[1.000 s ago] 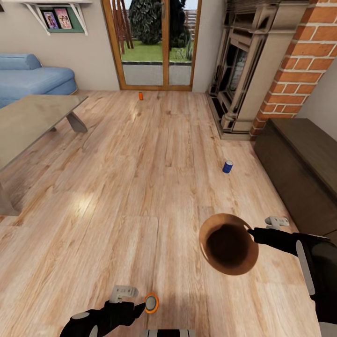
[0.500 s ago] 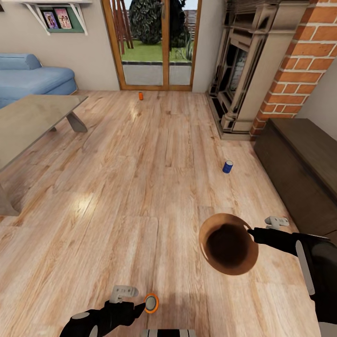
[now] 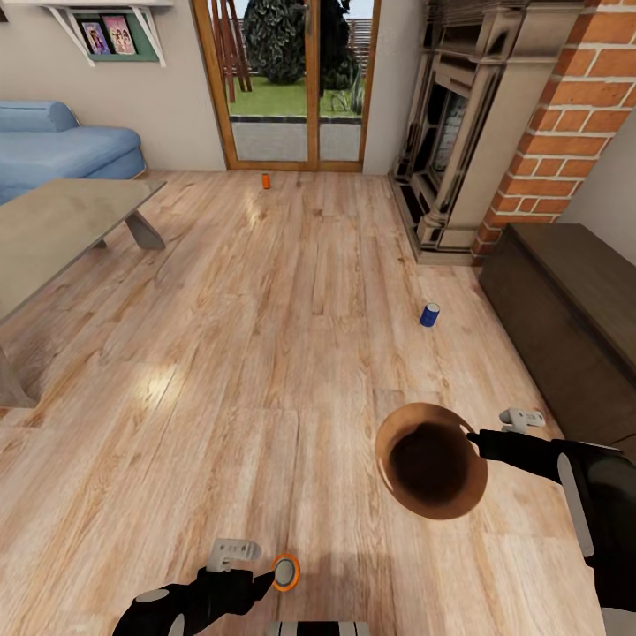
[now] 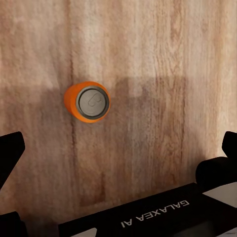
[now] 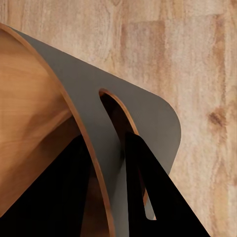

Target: Put the three can of soda from the living room inside the tash can in the kitchen.

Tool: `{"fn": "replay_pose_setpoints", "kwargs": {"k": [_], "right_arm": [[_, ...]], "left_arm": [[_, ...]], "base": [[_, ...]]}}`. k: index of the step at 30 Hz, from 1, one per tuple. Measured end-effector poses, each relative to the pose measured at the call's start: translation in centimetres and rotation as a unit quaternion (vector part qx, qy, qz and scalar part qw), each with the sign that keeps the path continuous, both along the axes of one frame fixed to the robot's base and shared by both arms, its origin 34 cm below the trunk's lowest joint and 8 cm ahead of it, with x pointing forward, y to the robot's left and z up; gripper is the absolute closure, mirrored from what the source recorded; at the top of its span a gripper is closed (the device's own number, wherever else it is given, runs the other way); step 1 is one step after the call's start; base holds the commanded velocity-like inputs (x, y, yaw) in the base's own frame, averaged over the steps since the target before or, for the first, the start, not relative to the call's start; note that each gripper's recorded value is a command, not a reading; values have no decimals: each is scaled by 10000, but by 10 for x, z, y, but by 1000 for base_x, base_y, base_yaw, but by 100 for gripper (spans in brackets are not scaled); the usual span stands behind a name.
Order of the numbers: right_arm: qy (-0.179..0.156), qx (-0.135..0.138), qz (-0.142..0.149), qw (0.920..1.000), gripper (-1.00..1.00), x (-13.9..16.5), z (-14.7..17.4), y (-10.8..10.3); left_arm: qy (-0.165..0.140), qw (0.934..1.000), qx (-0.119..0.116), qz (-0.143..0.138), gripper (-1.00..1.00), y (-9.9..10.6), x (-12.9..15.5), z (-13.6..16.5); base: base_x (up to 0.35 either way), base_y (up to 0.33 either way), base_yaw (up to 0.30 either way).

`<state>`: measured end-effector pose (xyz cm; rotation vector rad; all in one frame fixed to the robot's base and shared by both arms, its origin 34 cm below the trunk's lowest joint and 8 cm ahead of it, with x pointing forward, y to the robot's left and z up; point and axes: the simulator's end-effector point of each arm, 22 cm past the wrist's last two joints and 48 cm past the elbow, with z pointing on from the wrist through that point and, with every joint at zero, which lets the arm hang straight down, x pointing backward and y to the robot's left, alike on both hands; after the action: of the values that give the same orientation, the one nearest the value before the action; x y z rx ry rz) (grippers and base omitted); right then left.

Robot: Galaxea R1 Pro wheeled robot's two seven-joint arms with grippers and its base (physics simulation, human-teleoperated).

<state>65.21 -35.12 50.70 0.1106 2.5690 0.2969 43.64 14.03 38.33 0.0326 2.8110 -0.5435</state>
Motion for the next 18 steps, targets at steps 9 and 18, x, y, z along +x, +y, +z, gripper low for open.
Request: {"fn": "replay_pose_setpoints", "kwargs": {"k": [9,18], "right_arm": [[-1,5,-1,10000,100,0,0,0],[3,-20,0,10000,100,0,0,-2]], "left_arm": [[1,10000,-10,5,-100,-1,0,0],[1,10000,-15,6,-100,-1,0,0]], "base": [[0,0,0],[0,0,0]]}}
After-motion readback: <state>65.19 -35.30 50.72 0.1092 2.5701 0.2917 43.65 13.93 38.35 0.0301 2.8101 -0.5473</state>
